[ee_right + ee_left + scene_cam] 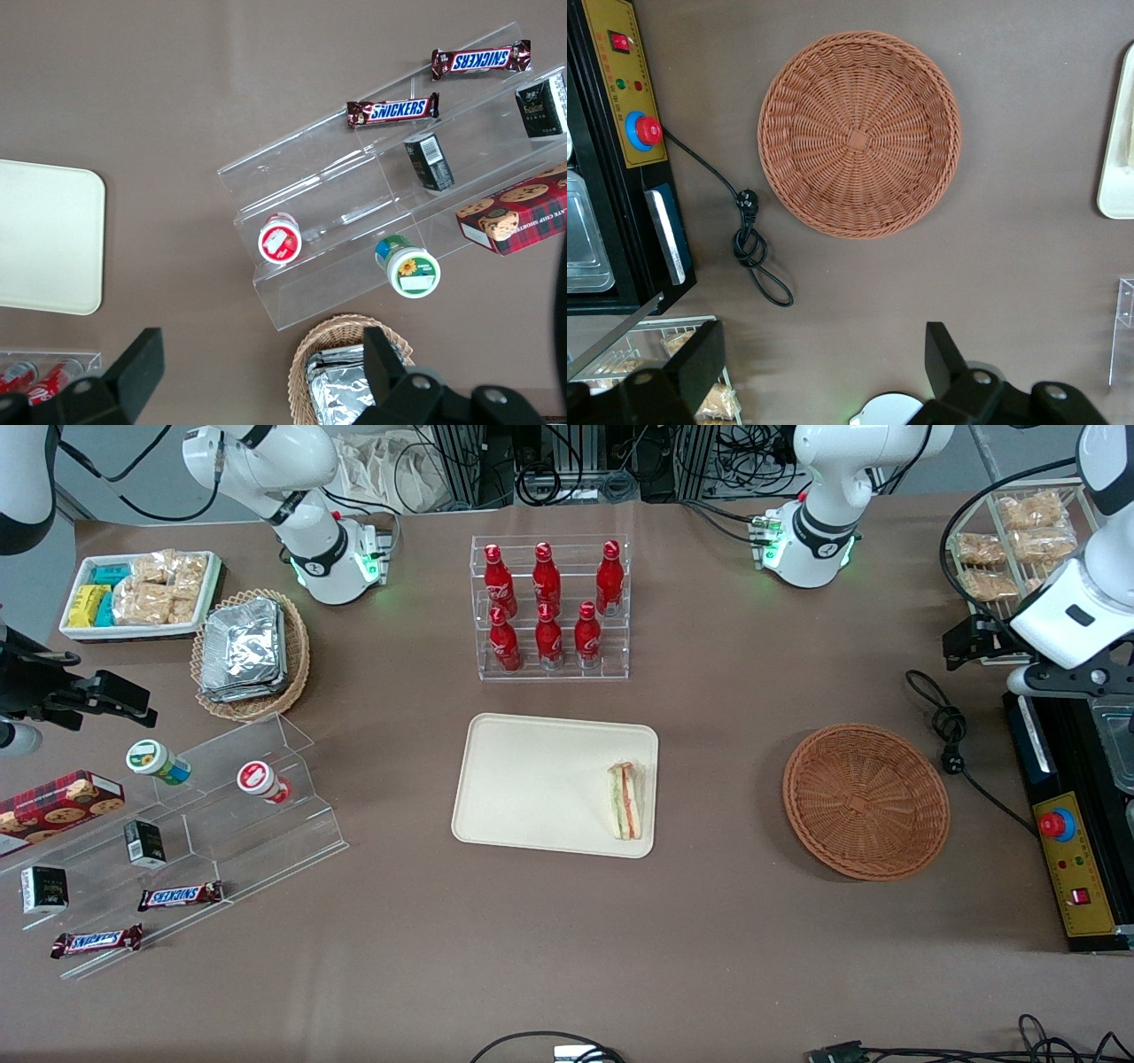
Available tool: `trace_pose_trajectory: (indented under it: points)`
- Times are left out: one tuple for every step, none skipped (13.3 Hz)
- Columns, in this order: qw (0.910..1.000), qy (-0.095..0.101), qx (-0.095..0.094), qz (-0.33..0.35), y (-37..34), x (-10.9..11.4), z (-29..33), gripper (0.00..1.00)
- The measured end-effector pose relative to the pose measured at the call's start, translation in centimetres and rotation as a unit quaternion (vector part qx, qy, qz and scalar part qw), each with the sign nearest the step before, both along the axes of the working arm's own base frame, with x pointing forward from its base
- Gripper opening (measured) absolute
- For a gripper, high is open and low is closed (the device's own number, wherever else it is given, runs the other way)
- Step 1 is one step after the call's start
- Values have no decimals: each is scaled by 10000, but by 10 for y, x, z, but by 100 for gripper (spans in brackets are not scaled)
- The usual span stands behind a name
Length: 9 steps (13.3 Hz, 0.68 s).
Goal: Place sandwich from basket to tray
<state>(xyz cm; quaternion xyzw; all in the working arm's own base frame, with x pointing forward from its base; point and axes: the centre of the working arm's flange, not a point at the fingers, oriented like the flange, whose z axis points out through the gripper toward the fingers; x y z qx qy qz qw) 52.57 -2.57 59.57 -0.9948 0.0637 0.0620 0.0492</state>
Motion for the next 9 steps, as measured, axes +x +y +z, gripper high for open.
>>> trace_pose_trajectory:
  points:
    - [10000,0,2,-22,-2,0,0,100]
    - [10000,0,2,-32,-4,0,0,100]
    - [10000,2,2,-29,-3,0,0,100]
    - [10000,10,2,-20,-2,0,-1,100]
    - [10000,23,1,-14,-1,1,-2,100]
    - [10000,35,0,-13,-1,2,-4,100]
    - [10000,45,0,-13,-1,2,-5,100]
    - [10000,53,-1,-13,-1,3,-5,100]
    - [10000,57,-1,-12,-1,3,-6,100]
